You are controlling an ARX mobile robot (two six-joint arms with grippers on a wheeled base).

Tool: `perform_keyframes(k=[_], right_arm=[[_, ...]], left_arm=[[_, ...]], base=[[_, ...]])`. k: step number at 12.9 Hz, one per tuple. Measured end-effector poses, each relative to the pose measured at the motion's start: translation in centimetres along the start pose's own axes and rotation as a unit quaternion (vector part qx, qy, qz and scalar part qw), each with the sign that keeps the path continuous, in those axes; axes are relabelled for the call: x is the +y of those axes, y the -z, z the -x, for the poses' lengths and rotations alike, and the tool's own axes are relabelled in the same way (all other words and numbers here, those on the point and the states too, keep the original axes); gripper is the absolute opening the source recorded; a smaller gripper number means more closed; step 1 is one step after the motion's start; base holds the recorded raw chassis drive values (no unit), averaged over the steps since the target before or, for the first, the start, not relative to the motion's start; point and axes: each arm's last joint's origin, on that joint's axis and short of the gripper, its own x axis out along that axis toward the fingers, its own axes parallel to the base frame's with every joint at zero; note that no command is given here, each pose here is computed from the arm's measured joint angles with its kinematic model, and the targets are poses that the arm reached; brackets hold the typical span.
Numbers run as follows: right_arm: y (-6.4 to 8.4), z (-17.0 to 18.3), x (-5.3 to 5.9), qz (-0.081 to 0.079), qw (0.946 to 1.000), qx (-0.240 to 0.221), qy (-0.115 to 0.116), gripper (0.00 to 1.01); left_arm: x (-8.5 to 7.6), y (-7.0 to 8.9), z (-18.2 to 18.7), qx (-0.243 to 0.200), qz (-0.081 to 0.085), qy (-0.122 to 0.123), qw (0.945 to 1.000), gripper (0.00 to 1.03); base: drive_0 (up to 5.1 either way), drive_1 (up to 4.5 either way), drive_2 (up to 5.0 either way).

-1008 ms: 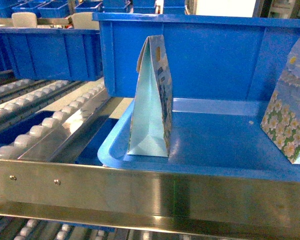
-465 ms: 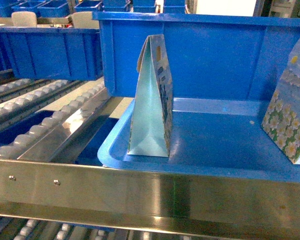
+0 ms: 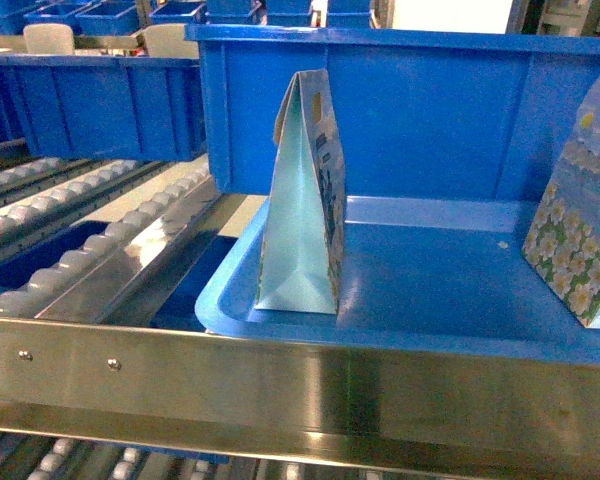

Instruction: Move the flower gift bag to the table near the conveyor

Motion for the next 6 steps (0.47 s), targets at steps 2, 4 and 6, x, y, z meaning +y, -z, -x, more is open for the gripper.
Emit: perform_keyframes(k=[2, 4, 6], right_arm=[[-0.3, -1.1, 0.5, 0.005, 0.9999, 0.005, -0.013, 0.98], [-0.4, -1.5, 0.7, 0.006, 0.9998, 0.008, -0.016, 0.98], [-0.6, -1.9, 0.8, 0.008, 0.9998, 0.008, -0.018, 0.98]], left_arm=[[0.0, 0.0, 0.0, 0.0, 0.0, 0.0, 1.0, 0.98], [0.0, 0.0, 0.0, 0.0, 0.0, 0.0, 1.0, 0.98], [0.0, 0.0, 0.0, 0.0, 0.0, 0.0, 1.0, 0.98]], base=[[0.0, 0.0, 0.0], [0.0, 0.0, 0.0], [0.0, 0.0, 0.0]])
